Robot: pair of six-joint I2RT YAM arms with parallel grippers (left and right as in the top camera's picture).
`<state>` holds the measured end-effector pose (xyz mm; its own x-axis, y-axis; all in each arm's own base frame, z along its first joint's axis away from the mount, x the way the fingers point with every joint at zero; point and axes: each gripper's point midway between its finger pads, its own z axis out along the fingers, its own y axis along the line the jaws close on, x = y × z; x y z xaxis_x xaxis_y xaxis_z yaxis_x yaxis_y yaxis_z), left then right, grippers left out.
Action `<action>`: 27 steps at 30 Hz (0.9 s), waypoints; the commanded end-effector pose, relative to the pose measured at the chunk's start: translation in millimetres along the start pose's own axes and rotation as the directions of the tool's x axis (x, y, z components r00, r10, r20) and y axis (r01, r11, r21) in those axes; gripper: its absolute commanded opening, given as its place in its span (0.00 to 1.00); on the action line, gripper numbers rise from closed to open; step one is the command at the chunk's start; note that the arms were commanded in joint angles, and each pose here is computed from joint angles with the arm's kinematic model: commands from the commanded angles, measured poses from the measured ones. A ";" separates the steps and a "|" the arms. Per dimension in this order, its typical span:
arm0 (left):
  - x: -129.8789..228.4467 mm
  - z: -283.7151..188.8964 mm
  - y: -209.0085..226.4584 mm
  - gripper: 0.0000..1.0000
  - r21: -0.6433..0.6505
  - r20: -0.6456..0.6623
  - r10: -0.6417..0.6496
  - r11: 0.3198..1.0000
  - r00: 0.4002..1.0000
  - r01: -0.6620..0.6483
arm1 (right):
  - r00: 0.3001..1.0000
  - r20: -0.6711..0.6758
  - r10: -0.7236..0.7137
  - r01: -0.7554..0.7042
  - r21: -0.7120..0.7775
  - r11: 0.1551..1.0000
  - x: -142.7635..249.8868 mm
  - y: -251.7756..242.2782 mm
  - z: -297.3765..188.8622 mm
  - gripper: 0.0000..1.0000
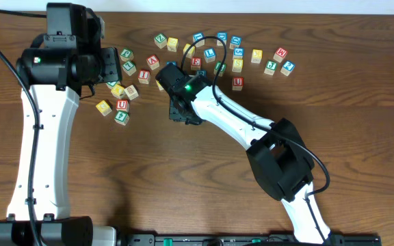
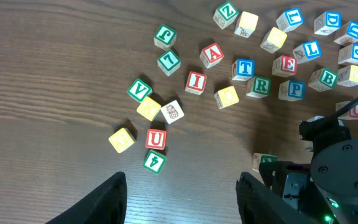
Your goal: Spell out NEURIPS
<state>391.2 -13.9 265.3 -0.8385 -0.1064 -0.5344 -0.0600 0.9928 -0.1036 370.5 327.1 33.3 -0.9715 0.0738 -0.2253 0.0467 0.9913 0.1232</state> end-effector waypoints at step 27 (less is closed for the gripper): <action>-0.9 -2.4 1.1 0.56 -0.008 0.005 -0.005 1.000 1.000 0.005 | 0.999 -0.026 -0.047 0.047 0.025 0.999 8.3 0.4 18.4 0.29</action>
<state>391.2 -13.9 265.3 -0.8385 -0.1064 -0.5344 -0.0600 0.9928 -0.1036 368.9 325.7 18.3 -0.9773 0.0439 -0.2073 0.0242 0.9950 0.0964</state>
